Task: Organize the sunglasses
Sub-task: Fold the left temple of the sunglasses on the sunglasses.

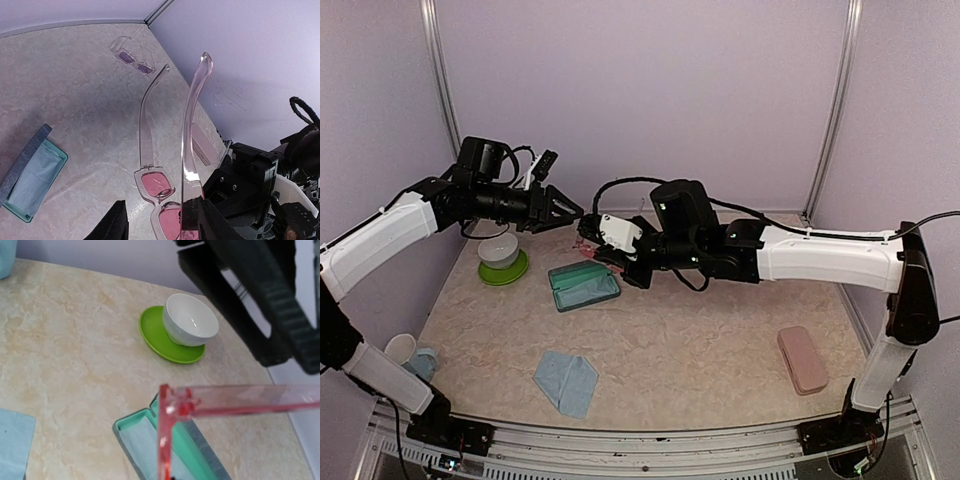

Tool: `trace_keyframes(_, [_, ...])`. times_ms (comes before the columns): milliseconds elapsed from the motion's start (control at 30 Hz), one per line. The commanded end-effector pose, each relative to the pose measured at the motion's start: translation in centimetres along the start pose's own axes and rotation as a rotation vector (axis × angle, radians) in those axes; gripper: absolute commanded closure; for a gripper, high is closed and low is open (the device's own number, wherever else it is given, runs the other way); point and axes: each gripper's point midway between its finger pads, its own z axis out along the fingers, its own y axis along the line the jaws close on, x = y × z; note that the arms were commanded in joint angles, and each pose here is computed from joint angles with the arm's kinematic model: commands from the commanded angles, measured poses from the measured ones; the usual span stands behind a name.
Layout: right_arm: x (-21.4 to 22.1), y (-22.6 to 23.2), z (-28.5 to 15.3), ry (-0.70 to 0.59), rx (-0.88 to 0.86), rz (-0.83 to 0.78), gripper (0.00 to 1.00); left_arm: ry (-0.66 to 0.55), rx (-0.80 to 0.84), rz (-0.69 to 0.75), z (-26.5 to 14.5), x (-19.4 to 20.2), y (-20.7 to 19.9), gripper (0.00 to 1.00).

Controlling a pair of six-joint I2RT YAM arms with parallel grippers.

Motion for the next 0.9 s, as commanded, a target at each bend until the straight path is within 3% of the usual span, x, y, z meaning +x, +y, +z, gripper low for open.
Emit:
trace_keyframes(0, [-2.9, -0.2, -1.8, -0.084, 0.014, -0.023, 1.00, -0.026, 0.000, 0.014, -0.5, -0.3, -0.1, 0.53])
trace_keyframes(867, [-3.7, 0.1, -1.5, -0.093, 0.006, -0.075, 1.00, 0.059, -0.007, 0.021, 2.0, 1.2, 0.1, 0.54])
